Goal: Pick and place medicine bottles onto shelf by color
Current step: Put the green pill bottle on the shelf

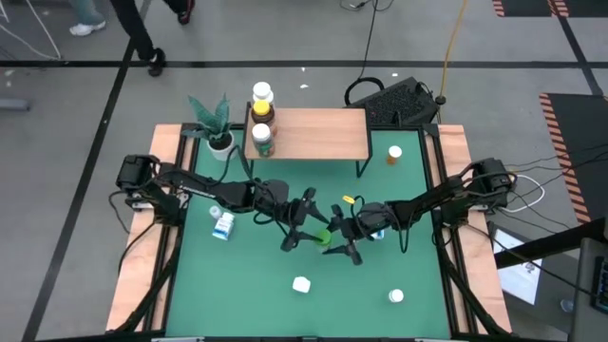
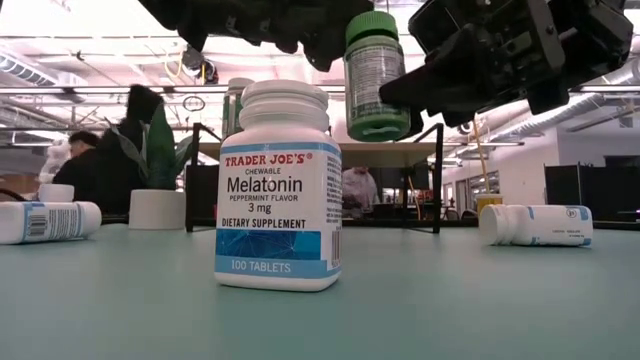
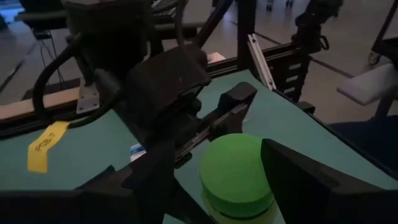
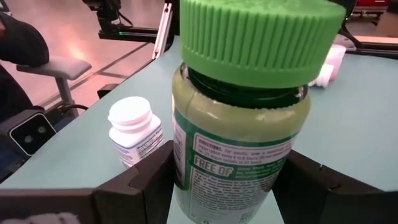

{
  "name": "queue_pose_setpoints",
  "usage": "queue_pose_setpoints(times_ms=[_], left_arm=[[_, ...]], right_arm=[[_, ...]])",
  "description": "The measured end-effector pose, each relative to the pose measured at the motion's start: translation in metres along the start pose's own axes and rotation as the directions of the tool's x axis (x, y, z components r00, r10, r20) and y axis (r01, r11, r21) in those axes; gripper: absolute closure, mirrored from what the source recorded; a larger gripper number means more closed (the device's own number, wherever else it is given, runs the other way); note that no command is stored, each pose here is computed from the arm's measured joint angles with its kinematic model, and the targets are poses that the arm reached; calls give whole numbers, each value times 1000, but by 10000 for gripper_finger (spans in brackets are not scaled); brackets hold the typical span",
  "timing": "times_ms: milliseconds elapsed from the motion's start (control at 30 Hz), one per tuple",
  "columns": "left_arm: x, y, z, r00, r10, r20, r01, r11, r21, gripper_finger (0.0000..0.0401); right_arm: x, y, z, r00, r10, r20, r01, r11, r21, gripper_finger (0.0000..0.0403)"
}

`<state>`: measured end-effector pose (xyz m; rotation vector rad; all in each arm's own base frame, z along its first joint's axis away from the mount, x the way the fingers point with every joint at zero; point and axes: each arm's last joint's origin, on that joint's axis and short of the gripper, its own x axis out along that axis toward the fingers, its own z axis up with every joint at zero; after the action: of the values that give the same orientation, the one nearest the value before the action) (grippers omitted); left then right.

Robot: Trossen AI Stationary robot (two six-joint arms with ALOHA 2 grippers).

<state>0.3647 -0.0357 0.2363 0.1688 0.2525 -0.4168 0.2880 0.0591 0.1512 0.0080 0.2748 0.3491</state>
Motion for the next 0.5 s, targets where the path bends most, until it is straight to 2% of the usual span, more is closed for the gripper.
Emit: queue_pose_setpoints(times_ms=[500], left_arm=[[0, -3, -2, 997, -75, -10, 75, 997, -34, 160]], right_arm=[[0, 2, 0, 1000, 26, 1, -26, 1000, -17, 190]])
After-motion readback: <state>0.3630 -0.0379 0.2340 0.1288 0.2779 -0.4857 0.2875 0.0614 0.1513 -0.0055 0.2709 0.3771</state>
